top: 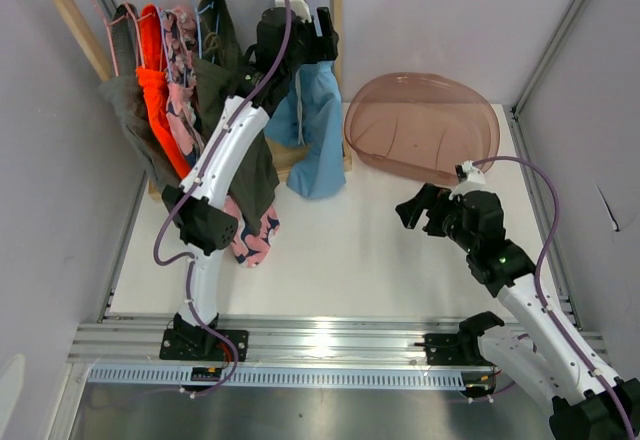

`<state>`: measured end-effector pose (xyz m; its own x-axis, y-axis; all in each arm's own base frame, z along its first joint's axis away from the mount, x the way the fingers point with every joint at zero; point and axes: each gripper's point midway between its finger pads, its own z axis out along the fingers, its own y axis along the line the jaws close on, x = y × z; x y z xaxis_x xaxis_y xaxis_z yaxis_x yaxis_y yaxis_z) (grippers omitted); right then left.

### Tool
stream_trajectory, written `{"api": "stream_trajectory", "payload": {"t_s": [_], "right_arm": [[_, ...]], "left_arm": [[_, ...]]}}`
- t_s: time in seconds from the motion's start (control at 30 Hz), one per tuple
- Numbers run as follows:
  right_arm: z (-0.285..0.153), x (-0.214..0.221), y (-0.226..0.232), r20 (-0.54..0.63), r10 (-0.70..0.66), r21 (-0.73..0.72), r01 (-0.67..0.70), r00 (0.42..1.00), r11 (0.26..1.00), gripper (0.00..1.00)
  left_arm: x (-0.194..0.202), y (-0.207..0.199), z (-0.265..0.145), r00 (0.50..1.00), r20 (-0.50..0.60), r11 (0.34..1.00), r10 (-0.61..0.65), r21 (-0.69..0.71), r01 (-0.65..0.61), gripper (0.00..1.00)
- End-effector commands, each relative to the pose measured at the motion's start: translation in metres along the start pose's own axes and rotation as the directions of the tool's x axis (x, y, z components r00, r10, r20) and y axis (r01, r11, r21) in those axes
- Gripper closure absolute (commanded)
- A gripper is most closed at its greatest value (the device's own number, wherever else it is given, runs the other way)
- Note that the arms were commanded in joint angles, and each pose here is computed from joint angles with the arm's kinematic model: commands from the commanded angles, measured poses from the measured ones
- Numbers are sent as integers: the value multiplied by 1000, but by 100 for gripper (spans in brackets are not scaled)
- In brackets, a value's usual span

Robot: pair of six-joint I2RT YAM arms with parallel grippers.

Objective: Remove the shorts from the hanger

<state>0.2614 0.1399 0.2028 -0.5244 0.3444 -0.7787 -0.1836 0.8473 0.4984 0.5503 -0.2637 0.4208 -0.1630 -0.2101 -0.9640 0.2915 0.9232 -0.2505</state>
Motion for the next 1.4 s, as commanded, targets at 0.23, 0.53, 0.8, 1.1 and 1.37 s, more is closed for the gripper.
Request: {"api": "stream_trajectory", "payload": {"t_s": [0.23, 0.53, 0.8, 1.1, 1.37], "right_arm": [[3, 6, 7, -5, 26, -52, -26, 1000, 998, 1], [-2, 15, 4, -16, 37, -39, -38, 999, 999, 0], [-9, 13, 3, -7, 38, -31, -38, 999, 999, 1], [-9, 1, 17, 18, 36, -81, -34, 999, 996, 0], [-23, -69, 139, 161, -187, -224, 220, 969, 949, 1]], "left_arm": [[-72, 3, -19, 977, 211, 998, 42, -58, -30, 27], [-67, 10, -15, 980, 195, 997, 39, -72, -26, 44], [-56, 18, -11, 986, 163, 995, 46, -95, -31, 56], [-58, 26, -21, 988, 134, 992, 76, -114, -61, 100], [-127, 7, -89, 967, 255, 999, 17, -54, -3, 100]]}}
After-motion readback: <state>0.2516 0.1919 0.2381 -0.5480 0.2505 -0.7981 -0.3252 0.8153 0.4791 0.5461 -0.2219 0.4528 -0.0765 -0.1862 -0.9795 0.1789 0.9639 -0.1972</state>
